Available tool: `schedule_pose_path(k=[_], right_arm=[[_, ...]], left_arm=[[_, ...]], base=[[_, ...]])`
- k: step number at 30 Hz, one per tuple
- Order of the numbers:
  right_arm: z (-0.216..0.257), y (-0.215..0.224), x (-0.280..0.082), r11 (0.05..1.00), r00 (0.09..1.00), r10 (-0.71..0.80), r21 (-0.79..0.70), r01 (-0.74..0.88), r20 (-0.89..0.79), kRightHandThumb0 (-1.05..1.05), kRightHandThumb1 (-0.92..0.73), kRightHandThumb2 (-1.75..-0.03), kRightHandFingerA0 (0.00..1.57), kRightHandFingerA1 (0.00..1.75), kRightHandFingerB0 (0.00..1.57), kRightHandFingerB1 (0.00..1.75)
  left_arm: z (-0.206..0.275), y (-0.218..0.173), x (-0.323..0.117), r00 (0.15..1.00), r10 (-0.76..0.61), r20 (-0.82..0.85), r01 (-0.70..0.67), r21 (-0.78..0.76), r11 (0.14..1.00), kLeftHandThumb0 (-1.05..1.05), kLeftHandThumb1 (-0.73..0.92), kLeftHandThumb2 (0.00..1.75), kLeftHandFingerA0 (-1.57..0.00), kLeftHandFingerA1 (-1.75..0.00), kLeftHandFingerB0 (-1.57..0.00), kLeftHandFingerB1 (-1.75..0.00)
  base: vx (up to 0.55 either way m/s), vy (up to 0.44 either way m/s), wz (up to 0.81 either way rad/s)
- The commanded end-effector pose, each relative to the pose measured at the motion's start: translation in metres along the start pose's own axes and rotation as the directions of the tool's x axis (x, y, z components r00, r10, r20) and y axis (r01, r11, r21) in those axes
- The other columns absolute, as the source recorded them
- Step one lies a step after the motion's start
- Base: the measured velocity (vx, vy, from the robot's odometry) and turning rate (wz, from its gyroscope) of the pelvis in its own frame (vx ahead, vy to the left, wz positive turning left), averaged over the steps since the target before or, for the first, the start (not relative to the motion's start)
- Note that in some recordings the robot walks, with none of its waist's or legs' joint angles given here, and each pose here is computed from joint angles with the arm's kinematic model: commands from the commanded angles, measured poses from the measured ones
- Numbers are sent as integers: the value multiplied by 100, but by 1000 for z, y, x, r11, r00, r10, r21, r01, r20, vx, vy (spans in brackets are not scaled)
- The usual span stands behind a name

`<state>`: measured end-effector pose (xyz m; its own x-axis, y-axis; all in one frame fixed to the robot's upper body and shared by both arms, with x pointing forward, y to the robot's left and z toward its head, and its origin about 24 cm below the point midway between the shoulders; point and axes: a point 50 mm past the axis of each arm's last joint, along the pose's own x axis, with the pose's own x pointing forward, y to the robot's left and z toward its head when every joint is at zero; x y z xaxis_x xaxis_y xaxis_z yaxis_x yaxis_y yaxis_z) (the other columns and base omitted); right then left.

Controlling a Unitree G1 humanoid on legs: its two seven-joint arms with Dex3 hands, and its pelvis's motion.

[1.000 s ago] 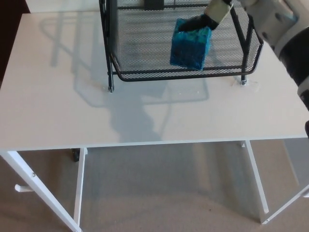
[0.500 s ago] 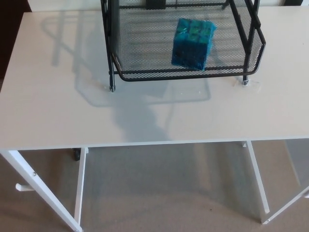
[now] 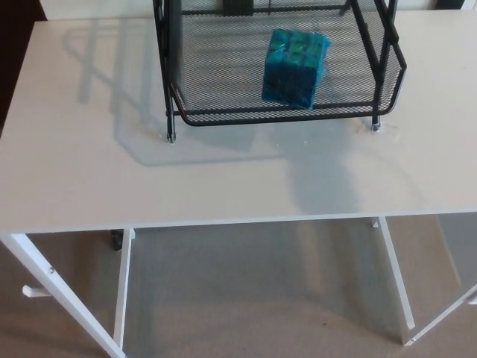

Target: The robot walks towards a desk on which a file tray is kept in the middle and a cube is kept to its right. The robot lifts the cube using its right hand and places it on the file tray.

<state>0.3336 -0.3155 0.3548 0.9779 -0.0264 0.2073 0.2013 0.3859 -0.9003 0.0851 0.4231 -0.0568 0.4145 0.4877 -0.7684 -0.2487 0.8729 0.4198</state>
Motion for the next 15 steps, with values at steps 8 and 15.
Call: schedule_pose_path(k=[8, 15], right_arm=[[-256, 30, -273, 679, 437, -389, 68, 731, -811, -57, -76, -62, 34, 68, 16, 37], [-255, 136, -287, 701, 340, -502, -144, 698, -796, -44, -64, -60, 74, 52, 48, 36]], left_arm=[[13, 11, -1, 998, 49, 50, -44, -97, 994, -105, 86, 101, -73, -145, -47, -146], [11, 11, -1, 997, 71, 43, -67, -77, 995, -105, 90, 100, -72, -144, -48, -145]], base=[[0, 0, 0], [0, 0, 0]])
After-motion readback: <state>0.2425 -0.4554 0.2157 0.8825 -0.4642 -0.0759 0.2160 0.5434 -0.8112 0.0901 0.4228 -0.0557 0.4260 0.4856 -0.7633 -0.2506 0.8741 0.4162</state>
